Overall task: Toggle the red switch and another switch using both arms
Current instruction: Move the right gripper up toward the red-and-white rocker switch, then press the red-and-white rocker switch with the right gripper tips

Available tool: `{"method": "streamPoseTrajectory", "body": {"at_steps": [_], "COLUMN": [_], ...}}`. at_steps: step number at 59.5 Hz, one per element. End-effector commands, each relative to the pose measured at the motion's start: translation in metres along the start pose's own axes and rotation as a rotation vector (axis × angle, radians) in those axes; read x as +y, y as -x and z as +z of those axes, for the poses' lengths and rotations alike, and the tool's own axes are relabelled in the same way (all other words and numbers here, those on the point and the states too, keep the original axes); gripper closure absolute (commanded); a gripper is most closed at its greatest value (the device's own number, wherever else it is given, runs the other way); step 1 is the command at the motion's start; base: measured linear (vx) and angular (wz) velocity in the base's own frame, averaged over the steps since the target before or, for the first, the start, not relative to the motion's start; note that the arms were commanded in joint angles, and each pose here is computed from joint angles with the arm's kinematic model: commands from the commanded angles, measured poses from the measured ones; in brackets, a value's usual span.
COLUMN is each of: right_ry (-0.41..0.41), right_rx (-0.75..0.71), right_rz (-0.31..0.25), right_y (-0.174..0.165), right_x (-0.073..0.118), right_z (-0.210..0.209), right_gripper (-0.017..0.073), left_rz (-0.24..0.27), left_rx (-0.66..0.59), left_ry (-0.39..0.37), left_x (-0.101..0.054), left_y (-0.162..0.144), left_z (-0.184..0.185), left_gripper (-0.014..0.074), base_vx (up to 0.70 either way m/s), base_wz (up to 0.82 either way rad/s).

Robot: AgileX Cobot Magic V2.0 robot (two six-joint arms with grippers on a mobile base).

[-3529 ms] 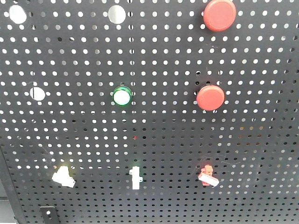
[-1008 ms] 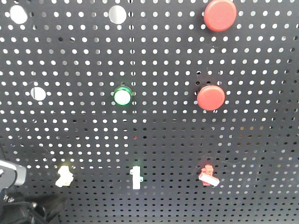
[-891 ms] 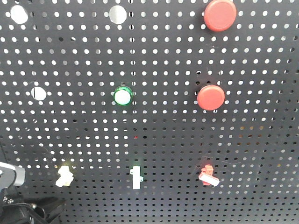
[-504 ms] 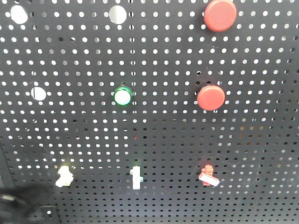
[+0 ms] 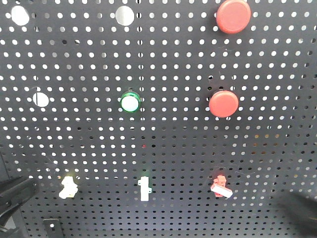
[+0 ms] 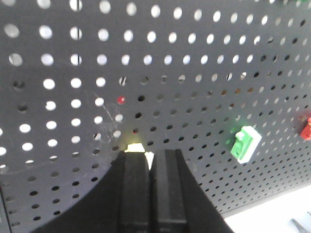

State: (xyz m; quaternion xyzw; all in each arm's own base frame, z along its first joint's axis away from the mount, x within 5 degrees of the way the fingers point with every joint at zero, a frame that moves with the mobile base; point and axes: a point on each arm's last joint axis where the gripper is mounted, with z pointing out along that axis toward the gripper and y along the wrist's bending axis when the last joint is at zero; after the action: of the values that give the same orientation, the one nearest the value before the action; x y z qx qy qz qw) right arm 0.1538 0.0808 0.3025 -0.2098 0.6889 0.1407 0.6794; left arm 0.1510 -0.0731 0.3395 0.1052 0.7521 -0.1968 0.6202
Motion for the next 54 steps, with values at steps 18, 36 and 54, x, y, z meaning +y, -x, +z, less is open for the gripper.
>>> {"method": "streamPoseTrajectory", "body": {"at_steps": [18,36,54], "right_ry": [0.059,0.068,0.062], "right_rx": [-0.137,-0.085,0.153], "right_rz": [-0.035,-0.033,0.023], "right_y": [0.037,0.022,-0.003], "right_x": [0.009,0.011,0.011], "right_z": [0.049,0.065,0.069], "right_gripper": [0.0566,0.0566,0.0566], "left_rz": [-0.009,-0.009,-0.009], "left_rx": [-0.113,-0.114,-0.114], "left_ry": [-0.036,-0.036,-0.036], "left_x": [-0.005,-0.005,-0.005], "left_y": [0.018,0.018,0.018], "left_z": [-0.004,-0.005,-0.005], "left_gripper": [0.0591,0.0591,0.0591], "base_vx": [0.0,0.0,0.0], "base_wz": [0.0,0.0,0.0]}}
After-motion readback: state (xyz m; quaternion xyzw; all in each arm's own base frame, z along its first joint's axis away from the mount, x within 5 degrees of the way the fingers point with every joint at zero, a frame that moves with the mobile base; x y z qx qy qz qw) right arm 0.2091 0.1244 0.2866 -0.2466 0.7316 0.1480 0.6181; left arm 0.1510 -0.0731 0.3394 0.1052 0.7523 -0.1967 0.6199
